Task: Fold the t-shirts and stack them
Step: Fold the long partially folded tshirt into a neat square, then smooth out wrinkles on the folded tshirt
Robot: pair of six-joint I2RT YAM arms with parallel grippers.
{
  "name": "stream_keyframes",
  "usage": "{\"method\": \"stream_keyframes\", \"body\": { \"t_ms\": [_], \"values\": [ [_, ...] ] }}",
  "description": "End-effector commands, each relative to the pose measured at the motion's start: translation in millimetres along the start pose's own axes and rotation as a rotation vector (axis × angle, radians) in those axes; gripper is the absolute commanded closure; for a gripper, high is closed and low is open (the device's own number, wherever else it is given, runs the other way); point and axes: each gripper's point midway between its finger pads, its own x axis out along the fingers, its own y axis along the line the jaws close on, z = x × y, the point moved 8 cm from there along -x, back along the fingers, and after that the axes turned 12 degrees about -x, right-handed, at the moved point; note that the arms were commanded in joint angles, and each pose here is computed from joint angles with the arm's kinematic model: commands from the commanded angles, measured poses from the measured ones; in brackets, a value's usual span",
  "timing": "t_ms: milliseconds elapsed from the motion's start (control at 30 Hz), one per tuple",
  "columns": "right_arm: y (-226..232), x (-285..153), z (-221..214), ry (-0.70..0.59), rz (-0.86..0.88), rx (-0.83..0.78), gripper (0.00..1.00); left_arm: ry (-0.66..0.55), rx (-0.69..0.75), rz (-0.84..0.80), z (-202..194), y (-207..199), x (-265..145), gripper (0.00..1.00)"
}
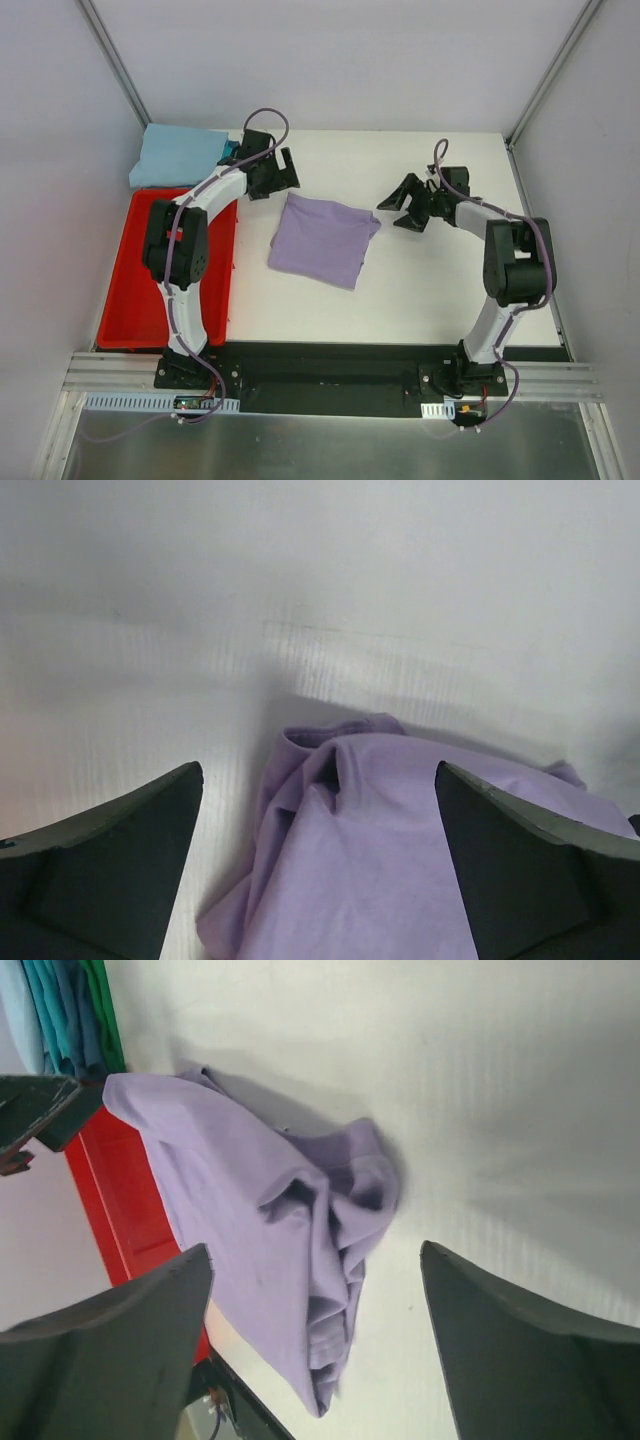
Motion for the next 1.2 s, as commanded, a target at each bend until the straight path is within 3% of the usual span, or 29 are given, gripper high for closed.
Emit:
{"method": "stream_keyframes", "body": {
  "t_ms": [0, 200, 367, 567, 767, 967, 1067, 1167],
  "values": [
    [45.6, -33.4, -8.9, -0.034, -0.111, -0.228, 0.04, -0.033, 0.051, -0.145, 7.5, -25.0, -52.7, 0.01],
    [98.1, -14.5, -41.5, 0.018, 0.007, -0.34, 0.04, 0.099, 0.068, -0.298, -15.5, -35.2, -60.4, 0.01],
    [109.3, 23.8, -39.2, 0.043, 0.066, -0.297, 0.04, 0.173, 0.043, -0.319, -19.4, -38.5, -36.7, 0.01],
    [68.3, 52.5, -14.8, -0.035, -0.117, -0.263, 0.04, 0.202, 0.02, -0.326, -12.0, -44.8, 18.1, 0.01],
    [14.0, 62.6, -25.9, 0.033, -0.29, -0.183, 0.04, 0.278, -0.039, -0.244, -30.2, -22.4, 60.1, 0.01],
    [-2.1, 58.3, -41.6, 0.104, -0.337, -0.17, 0.04, 0.327, -0.082, -0.155, -60.9, 5.6, 36.4, 0.01],
    [-1.3, 45.8, -51.4, 0.114, -0.345, -0.188, 0.04, 0.301, -0.055, -0.094, -81.9, 18.6, 11.4, 0.01],
    [9.3, 25.0, -52.5, 0.085, -0.352, -0.247, 0.04, 0.255, 0.0, -0.131, -85.8, 8.1, -20.7, 0.01]
  ]
}}
